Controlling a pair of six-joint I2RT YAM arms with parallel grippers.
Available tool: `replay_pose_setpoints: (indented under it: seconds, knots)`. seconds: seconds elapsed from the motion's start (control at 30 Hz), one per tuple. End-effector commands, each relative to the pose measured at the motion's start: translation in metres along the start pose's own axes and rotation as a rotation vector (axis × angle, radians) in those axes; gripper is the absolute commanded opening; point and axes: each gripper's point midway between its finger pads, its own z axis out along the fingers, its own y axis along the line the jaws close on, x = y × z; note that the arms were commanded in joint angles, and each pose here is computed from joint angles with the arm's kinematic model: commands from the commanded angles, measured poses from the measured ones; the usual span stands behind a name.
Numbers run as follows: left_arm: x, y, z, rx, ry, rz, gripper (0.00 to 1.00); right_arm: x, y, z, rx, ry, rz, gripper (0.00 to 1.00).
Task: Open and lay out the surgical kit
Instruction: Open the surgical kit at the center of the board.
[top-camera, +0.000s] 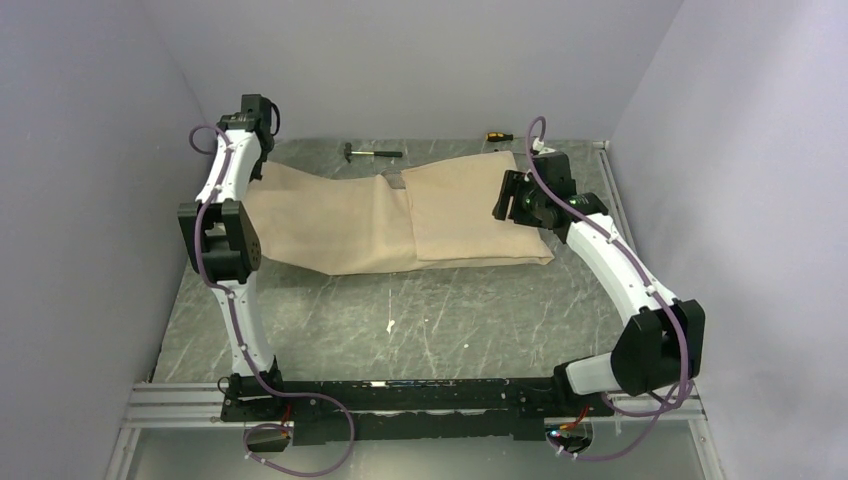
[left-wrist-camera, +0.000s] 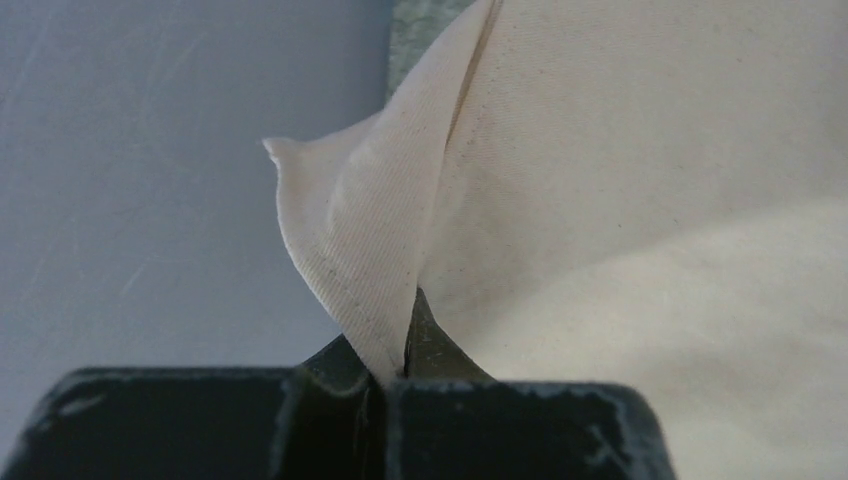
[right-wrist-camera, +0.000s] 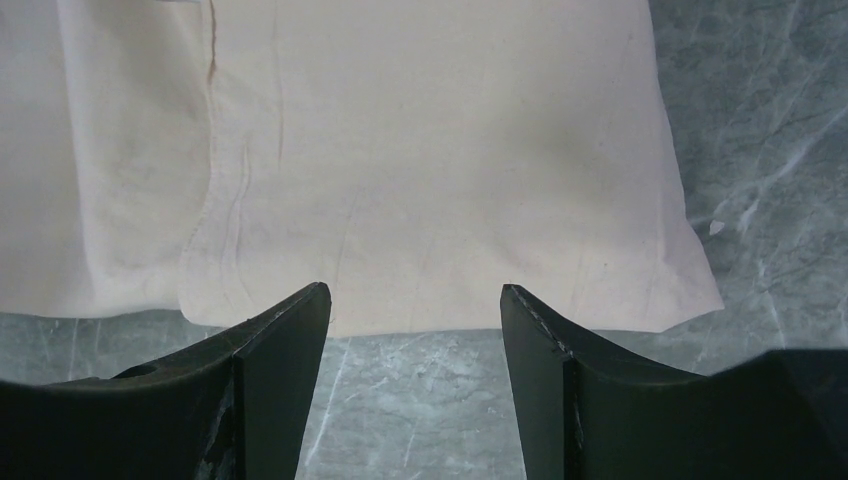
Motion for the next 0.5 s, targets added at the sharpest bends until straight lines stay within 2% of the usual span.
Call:
replay_pose_setpoints:
  seconds: [0.0, 0.07, 0.1, 0.13, 0.3, 0.47]
  knots:
    - [-0.011, 0.029, 0.001, -0.189, -0.024, -0.025, 0.16, -0.019, 0.007, -0.006, -0.024, -0.032, -0.005, 0.67]
    - [-0.008, 0.040, 0.000, -0.268, -0.018, -0.047, 0.68, -0.021, 0.007, -0.004, -0.021, -0.030, -0.003, 0.67]
    - [-0.007, 0.047, -0.001, -0.314, -0.013, -0.063, 0.90, -0.022, 0.007, -0.004, -0.022, -0.028, -0.003, 0.67]
    - [-0.005, 0.050, -0.003, -0.335, -0.006, -0.076, 0.98, -0.022, 0.007, -0.003, -0.024, -0.026, -0.002, 0.67]
    - [-0.004, 0.035, -0.001, -0.258, 0.008, -0.123, 0.99, -0.025, 0.008, -0.001, -0.037, -0.018, -0.003, 0.67]
    - [-0.002, 0.003, 0.004, -0.093, 0.015, -0.207, 0.99, -0.028, 0.009, -0.001, -0.056, -0.009, 0.004, 0.67]
